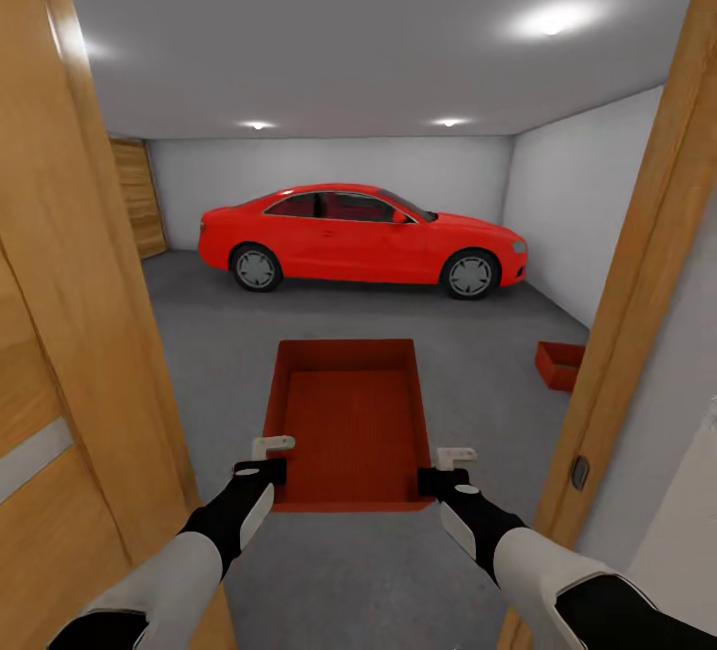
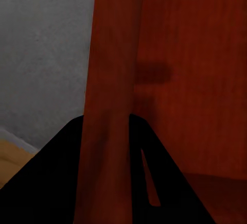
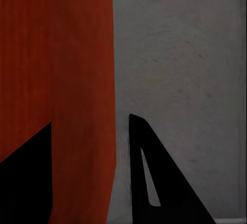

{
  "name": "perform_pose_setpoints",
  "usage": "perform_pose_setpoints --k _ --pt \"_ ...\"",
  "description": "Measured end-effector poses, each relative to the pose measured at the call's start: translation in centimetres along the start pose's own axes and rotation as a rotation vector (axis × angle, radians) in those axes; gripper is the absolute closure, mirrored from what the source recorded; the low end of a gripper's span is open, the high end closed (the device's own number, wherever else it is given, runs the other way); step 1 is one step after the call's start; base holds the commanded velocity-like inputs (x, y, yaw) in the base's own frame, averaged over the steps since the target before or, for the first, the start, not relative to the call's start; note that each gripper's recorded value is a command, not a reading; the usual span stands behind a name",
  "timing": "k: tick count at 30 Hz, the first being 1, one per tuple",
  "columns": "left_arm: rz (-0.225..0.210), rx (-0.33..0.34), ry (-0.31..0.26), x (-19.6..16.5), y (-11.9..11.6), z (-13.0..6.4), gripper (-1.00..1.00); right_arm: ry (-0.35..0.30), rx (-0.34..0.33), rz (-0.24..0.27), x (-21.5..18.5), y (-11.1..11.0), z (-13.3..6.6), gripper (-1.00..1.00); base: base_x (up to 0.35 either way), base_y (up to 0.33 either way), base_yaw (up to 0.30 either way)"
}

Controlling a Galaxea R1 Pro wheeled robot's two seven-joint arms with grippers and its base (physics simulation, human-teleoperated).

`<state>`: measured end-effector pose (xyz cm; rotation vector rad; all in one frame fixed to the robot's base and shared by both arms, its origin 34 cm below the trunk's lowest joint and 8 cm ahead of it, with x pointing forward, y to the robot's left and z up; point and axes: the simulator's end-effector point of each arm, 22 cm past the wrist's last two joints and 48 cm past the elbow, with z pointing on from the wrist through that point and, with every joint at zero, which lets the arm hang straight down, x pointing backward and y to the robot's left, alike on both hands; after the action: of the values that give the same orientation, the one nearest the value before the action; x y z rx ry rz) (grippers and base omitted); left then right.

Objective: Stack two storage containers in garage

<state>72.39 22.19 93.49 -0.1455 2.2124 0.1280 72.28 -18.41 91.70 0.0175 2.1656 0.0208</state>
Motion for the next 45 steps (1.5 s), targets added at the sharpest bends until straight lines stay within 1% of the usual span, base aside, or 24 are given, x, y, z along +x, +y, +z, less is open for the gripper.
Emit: perform_pose_setpoints --k 4,8,19,25,29,45 --pt "0.000 0.000 0.000 0.00 0.00 0.00 1.00 0.000 0.000 0.000 0.00 0.00 0.00 1.00 0.003 0.002 -0.212" --pt "0.001 -0.002 0.000 -0.01 -0.16 -0.05 1.00 0.000 -0.001 0.001 0.00 -0.16 0.02 1.00 0.000 0.000 -0.056" --pt "0.000 0.000 0.000 0.00 0.03 -0.01 1.00 0.000 0.000 0.000 -0.01 0.03 -0.01 1.00 0.009 0.000 -0.004" --pt "0.001 -0.003 -0.001 -0.02 -0.26 -0.14 1.00 -0.001 -0.002 0.001 -0.01 -0.28 -0.01 1.00 0.230 0.114 0.000" --pt "0.000 0.000 0.000 -0.02 0.05 0.00 1.00 0.000 0.000 0.000 0.00 0.05 -0.02 1.00 0.163 0.086 0.000" --pt "0.000 0.000 0.000 -0.02 0.00 -0.01 1.00 0.000 0.000 0.000 -0.01 0.00 0.00 1.00 0.018 0.005 0.000"
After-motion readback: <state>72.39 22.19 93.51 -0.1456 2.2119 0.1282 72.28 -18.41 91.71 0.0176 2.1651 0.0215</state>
